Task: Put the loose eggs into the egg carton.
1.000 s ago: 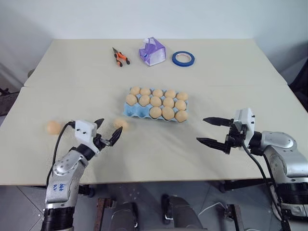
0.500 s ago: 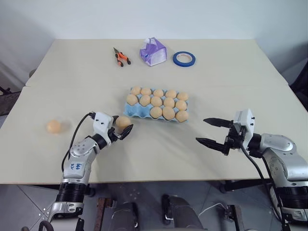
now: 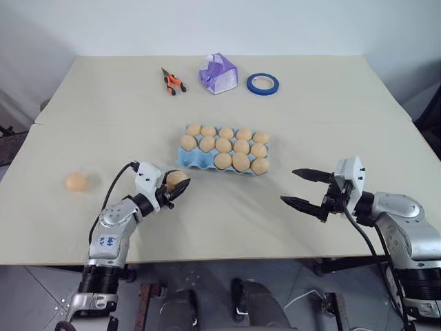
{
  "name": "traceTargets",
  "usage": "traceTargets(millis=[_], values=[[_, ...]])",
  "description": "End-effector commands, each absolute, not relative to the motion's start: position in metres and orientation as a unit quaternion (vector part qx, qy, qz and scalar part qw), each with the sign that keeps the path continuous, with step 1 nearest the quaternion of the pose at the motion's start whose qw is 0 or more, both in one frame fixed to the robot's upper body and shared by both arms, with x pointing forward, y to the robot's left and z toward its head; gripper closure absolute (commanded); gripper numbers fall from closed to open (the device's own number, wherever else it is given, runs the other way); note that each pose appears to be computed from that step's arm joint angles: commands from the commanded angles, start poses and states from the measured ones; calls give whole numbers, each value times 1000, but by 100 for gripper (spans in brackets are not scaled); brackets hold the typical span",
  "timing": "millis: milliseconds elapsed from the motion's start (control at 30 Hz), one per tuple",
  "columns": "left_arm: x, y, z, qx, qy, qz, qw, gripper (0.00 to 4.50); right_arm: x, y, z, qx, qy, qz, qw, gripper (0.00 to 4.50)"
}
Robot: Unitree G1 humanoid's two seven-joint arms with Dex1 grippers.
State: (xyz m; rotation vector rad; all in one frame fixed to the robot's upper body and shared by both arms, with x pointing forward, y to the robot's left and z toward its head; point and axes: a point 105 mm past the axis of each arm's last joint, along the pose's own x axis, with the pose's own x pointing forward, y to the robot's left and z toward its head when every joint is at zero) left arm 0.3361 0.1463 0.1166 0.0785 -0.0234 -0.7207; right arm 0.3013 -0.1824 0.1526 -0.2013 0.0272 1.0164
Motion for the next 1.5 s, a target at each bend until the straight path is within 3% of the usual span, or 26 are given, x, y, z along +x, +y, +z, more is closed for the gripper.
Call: traceTargets(millis=[33,167,500,733,767,1000,1200,1500], values=[[324,127,156,15,-63,-399,915,254,299,-183,166,-106,-14,482,870,0],[334,117,176,21,-91,-399,912,254,299,-181,165,-104,-15,484,869,0],[377,98,169,42,-82,-373,923,254,298,-182,164,-105,-18,478,872,0],[385,97,167,39,-78,-364,927,25,297,-184,164,-101,-19,468,878,0],[383,97,167,38,-74,-369,925,5,297,-184,163,-101,-18,468,878,0],[370,108,171,46,-76,-386,918,5,299,-183,163,-103,-20,470,876,0],[338,162,177,28,-66,-379,923,5,292,-184,165,-102,-32,491,865,0],[294,262,184,6,-46,-265,963,5,270,-181,176,-67,-60,564,821,0]])
